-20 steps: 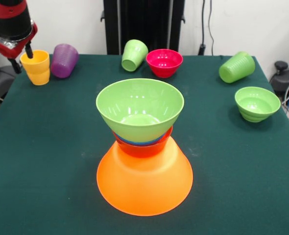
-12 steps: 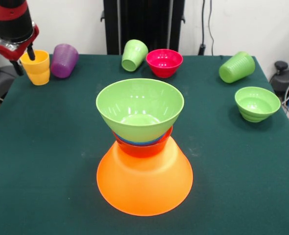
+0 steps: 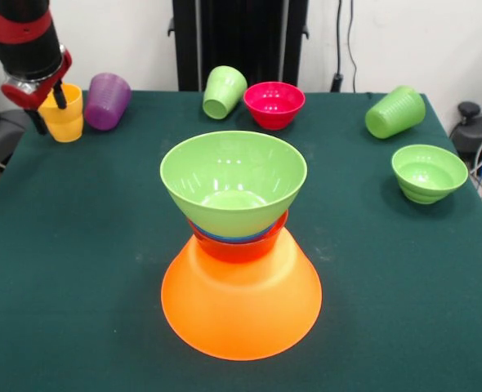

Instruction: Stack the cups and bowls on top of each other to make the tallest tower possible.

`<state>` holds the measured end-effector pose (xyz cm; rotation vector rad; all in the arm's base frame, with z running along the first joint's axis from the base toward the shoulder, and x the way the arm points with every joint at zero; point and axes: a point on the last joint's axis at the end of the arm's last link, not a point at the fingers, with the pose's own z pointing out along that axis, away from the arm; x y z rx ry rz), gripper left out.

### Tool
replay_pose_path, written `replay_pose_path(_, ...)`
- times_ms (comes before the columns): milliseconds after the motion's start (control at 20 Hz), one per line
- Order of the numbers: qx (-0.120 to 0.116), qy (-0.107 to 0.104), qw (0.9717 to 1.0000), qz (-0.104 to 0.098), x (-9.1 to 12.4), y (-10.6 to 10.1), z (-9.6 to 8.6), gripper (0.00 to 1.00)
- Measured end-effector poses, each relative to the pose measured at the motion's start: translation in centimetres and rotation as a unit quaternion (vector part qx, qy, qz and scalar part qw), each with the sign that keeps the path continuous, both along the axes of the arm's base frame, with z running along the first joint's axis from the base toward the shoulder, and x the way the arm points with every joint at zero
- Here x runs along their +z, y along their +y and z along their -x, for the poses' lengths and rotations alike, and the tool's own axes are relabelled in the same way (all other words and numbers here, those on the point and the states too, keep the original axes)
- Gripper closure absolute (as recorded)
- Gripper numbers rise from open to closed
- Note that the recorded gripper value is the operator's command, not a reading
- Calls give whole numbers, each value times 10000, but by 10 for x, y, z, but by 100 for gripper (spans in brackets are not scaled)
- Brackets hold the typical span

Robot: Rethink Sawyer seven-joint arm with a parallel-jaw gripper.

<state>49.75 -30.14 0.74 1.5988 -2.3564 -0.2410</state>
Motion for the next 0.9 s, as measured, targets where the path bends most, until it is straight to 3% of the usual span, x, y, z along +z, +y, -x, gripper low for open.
replay_pose_path(400, 12, -139, 9998, -128, -17, 9, 0, 0)
replay_pose_path(900, 15, -130, 9998, -179, -23, 13, 1, 0)
